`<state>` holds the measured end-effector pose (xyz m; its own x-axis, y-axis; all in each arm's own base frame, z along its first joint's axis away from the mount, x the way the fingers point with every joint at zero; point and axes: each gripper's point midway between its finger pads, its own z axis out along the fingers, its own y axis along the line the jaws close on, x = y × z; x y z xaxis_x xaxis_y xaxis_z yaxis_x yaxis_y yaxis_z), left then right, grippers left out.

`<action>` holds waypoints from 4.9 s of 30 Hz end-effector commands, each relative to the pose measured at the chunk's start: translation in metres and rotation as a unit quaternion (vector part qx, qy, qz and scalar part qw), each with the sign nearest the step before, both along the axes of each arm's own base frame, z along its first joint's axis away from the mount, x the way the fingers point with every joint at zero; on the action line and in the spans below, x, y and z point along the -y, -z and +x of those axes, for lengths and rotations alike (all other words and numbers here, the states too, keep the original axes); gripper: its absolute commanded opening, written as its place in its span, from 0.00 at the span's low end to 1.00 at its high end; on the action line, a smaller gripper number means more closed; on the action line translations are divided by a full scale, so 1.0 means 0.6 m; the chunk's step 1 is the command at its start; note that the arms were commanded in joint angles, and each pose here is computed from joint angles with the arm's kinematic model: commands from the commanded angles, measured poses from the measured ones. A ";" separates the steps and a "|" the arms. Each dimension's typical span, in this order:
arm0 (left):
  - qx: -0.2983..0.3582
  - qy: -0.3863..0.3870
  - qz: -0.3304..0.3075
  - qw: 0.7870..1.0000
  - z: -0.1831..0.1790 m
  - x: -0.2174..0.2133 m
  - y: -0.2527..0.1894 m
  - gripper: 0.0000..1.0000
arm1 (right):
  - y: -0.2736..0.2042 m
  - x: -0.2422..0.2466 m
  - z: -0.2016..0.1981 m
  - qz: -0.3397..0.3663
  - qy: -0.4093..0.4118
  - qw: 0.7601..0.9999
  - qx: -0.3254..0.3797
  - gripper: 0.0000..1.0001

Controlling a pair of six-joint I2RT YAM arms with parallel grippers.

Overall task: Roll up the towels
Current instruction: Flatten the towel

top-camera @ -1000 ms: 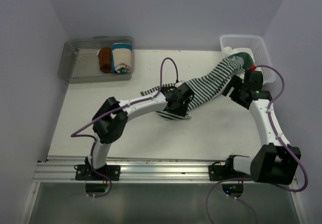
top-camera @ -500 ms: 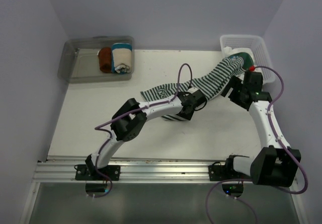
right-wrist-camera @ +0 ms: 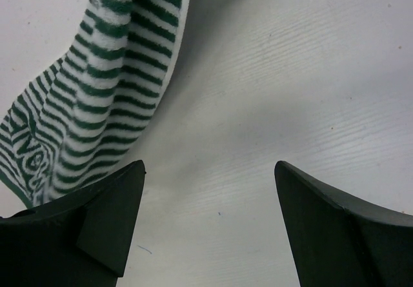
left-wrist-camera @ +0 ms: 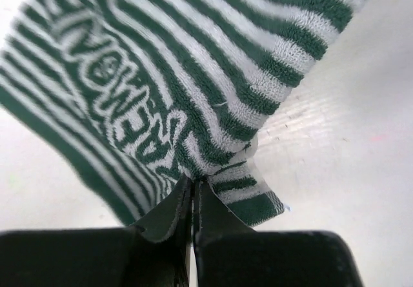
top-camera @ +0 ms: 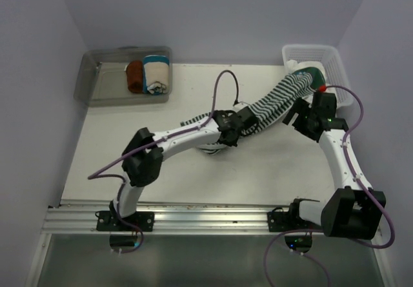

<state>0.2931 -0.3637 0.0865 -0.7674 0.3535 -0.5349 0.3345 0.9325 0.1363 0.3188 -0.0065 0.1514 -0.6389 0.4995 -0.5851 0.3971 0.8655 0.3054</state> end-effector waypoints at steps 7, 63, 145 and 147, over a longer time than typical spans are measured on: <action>0.091 -0.041 -0.195 0.976 0.020 -0.136 -0.316 0.00 | -0.061 0.005 0.000 -0.008 0.012 0.998 0.062 0.86; 0.017 -0.234 -0.049 0.971 0.028 -0.478 -0.111 0.00 | 0.171 -0.056 0.123 0.028 -0.016 0.998 -0.054 0.00; -0.018 -0.269 -0.142 0.952 0.025 -0.480 -0.113 0.73 | 0.062 -0.042 -0.034 -0.048 -0.023 0.998 -0.032 0.00; -0.038 -0.274 -0.161 0.947 0.017 -0.466 -0.080 0.61 | 0.059 -0.042 -0.033 -0.050 -0.023 0.998 -0.026 0.00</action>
